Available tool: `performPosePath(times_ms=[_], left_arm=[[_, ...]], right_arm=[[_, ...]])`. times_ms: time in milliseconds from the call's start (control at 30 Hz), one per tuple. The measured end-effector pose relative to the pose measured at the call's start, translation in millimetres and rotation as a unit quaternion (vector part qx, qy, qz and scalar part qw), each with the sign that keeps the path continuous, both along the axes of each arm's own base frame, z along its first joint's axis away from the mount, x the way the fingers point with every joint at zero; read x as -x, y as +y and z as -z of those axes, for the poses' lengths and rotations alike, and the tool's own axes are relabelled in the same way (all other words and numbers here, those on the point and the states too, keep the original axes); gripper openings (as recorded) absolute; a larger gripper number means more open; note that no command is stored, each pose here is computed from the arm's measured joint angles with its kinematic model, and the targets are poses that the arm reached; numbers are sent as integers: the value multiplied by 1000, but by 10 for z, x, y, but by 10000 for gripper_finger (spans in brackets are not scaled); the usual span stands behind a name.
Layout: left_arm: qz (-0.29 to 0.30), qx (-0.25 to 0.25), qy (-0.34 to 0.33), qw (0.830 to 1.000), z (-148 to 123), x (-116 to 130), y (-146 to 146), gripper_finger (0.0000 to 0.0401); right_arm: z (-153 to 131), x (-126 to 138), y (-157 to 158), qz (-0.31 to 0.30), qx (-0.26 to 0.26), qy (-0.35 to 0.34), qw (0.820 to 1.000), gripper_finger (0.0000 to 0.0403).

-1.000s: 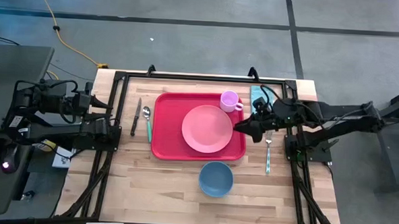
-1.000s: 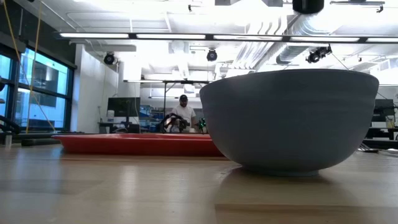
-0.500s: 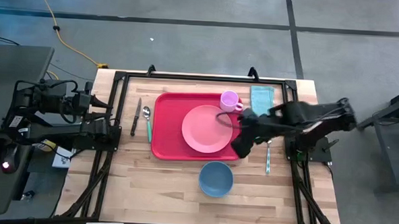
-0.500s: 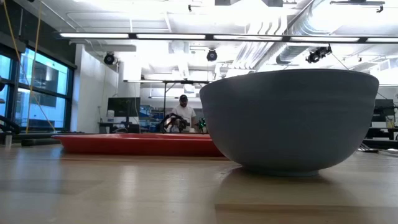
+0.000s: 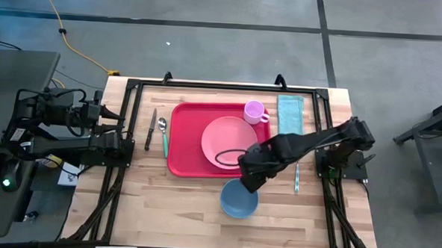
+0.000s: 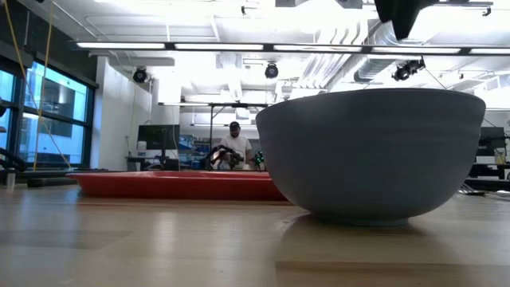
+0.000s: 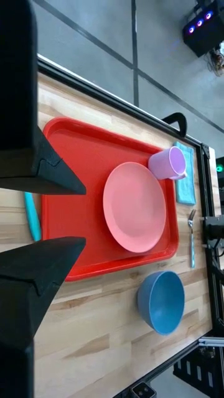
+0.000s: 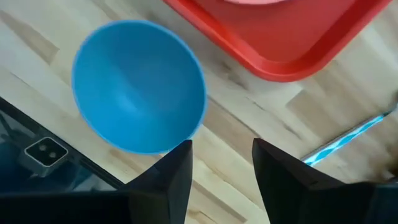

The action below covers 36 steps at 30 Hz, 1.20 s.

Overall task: Set up tray
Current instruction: Put the blue bowl on the pink plate on the tray

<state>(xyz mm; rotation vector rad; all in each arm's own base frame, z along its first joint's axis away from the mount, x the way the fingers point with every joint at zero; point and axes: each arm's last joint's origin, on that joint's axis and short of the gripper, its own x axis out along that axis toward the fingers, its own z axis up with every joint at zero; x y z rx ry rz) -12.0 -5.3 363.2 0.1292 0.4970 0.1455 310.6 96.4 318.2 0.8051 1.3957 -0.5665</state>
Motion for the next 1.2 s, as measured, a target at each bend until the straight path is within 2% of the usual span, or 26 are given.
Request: performPosePath(times_ms=[300, 533, 833, 1200], left_arm=[[0, 0, 0, 1000, 0, 0, 0, 152], [21, -13, 2, 1000, 1, -1, -7, 152], [23, -12, 2, 1000, 1, -1, -8, 152], [25, -15, 3, 1000, 1, -1, -9, 152]], right_arm=[[444, -120, 178, 36, -36, -46, 998, 185], [735, -27, 231, 77, -53, -1, 996, 204], [879, -77, 266, 107, -67, -39, 991, 203], [1102, 10, 315, 128, -65, -27, 989, 172]])
